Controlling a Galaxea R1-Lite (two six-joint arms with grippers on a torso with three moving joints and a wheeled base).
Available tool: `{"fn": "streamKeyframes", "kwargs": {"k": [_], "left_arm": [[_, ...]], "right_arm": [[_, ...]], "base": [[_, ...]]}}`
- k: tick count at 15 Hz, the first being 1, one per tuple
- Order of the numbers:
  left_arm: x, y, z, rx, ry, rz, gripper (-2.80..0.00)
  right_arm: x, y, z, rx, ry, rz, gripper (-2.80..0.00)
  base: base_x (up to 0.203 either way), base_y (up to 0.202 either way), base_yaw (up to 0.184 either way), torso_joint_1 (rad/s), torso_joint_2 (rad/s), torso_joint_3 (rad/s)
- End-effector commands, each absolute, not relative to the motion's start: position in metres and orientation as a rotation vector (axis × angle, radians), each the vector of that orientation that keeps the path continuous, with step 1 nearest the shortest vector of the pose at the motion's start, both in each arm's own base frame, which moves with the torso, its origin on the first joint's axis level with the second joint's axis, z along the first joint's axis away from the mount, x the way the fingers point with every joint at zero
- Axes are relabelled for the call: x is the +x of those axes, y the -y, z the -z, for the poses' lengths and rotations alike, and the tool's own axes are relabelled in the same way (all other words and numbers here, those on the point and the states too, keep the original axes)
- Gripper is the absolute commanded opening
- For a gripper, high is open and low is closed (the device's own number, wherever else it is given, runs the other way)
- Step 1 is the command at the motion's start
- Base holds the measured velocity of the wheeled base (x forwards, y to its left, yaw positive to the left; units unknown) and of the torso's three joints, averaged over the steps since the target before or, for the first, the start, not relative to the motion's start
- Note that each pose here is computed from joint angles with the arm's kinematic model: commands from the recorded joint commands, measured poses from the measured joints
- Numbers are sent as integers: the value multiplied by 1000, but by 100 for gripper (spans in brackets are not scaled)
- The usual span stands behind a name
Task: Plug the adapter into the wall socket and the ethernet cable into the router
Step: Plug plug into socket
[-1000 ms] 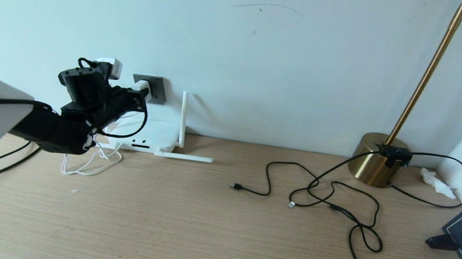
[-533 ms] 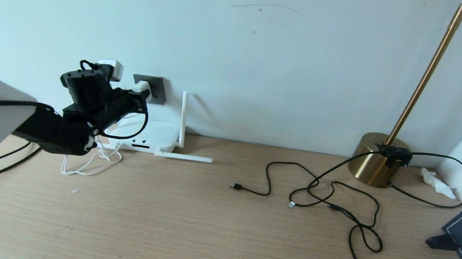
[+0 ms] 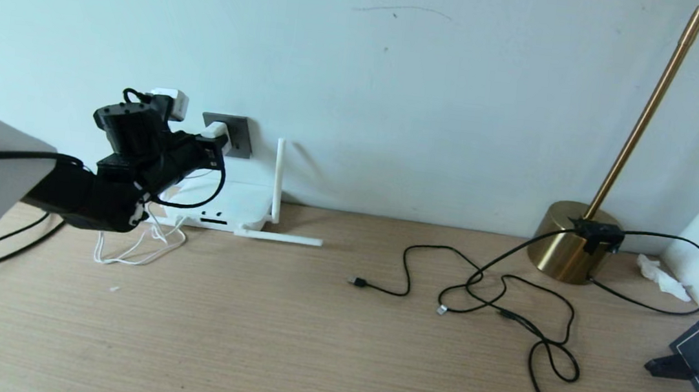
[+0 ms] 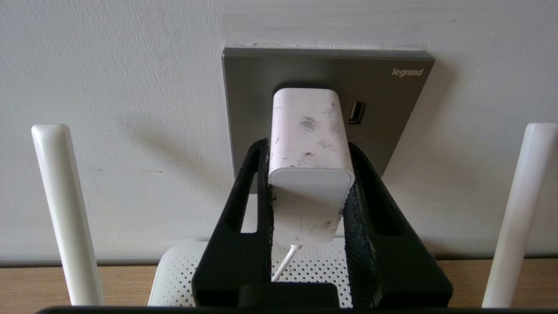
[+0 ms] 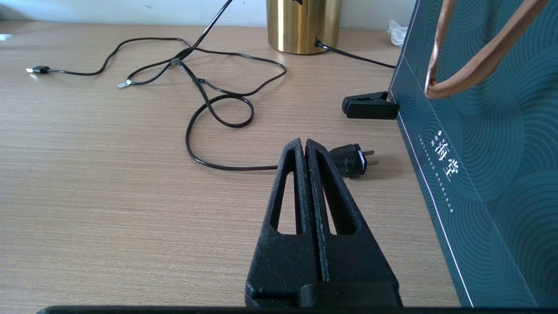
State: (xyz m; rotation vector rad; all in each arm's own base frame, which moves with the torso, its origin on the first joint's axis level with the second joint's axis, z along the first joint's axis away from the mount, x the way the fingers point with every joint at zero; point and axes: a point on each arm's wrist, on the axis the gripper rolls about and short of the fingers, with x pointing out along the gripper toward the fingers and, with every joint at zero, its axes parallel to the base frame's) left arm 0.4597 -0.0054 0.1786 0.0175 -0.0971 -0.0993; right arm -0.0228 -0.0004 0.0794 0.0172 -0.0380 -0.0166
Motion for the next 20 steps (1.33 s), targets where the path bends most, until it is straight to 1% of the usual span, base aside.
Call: {"fn": "streamKeyframes", "kwargs": {"k": [1,5,20], "left_arm": [[459,6,-185,19,123,100,-280],[461,7,-187,18,123,94,-280],[473,10,-167,16,83,82,-280]], "right_arm": [[-22,0,-76,17,28,17,-280],[-22,0,-76,17,28,17,-280],[-22,0,-76,17,28,17,-280]], "base": [[0,0,0,0,0,0],[0,0,0,0,0,0],[0,0,0,0,0,0]]}}
